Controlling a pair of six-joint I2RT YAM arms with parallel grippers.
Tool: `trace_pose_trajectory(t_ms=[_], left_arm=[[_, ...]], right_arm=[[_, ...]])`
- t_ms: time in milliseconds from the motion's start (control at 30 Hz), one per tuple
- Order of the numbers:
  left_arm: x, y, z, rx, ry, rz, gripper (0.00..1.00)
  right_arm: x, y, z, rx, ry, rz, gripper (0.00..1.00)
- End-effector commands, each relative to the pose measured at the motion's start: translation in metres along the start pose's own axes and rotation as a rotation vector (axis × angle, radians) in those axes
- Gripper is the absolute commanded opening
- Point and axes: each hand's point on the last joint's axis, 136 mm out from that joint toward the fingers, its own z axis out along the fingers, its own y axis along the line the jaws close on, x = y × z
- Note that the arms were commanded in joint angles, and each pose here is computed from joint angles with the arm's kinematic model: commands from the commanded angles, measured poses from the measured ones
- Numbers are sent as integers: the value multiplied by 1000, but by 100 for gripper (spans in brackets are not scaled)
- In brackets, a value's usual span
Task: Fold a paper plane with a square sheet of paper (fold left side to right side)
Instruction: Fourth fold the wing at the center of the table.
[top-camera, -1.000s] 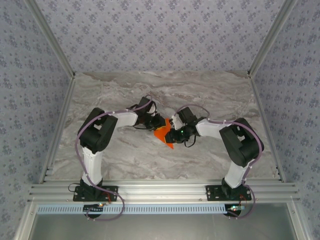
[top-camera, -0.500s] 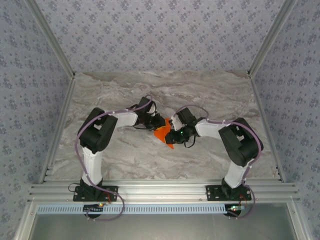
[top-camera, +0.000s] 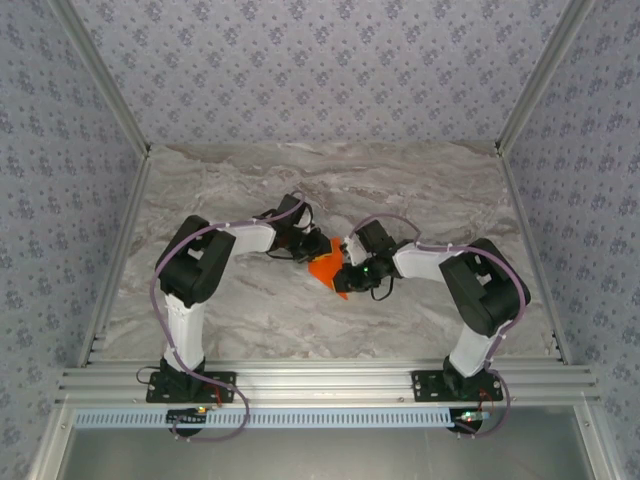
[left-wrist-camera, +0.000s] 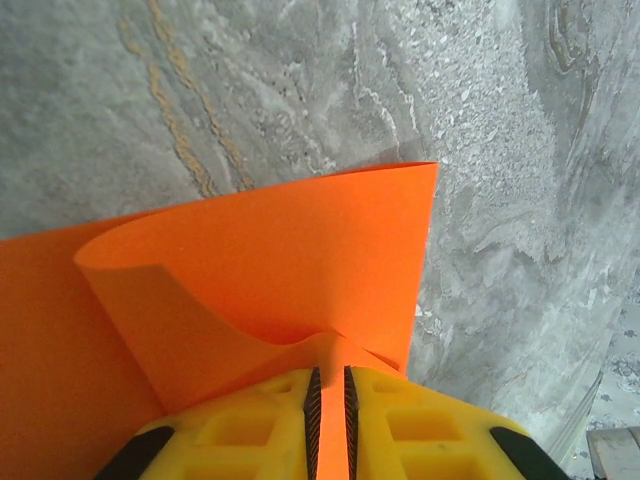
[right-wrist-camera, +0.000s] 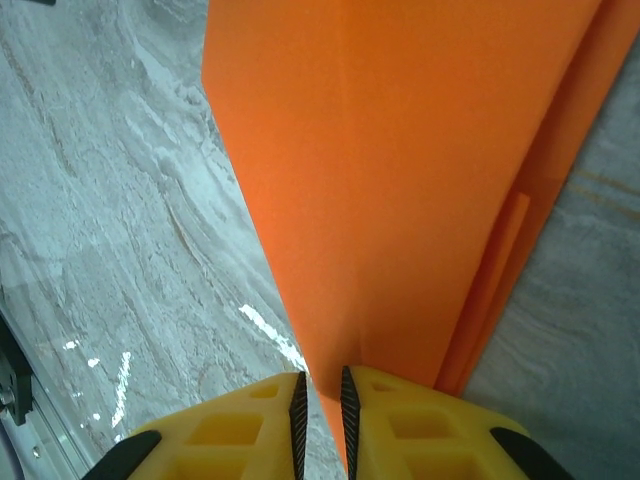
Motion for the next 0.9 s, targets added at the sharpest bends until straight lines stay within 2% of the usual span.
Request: trace_pose_trajectory(t_ms=[0, 867], left_arm=[[20, 58, 11, -170, 53, -77, 17], [20, 63, 12, -181, 53, -85, 16]], right_arm=[[52, -9, 1, 36, 159, 93, 18], [85, -28, -12, 135, 218, 149, 16]])
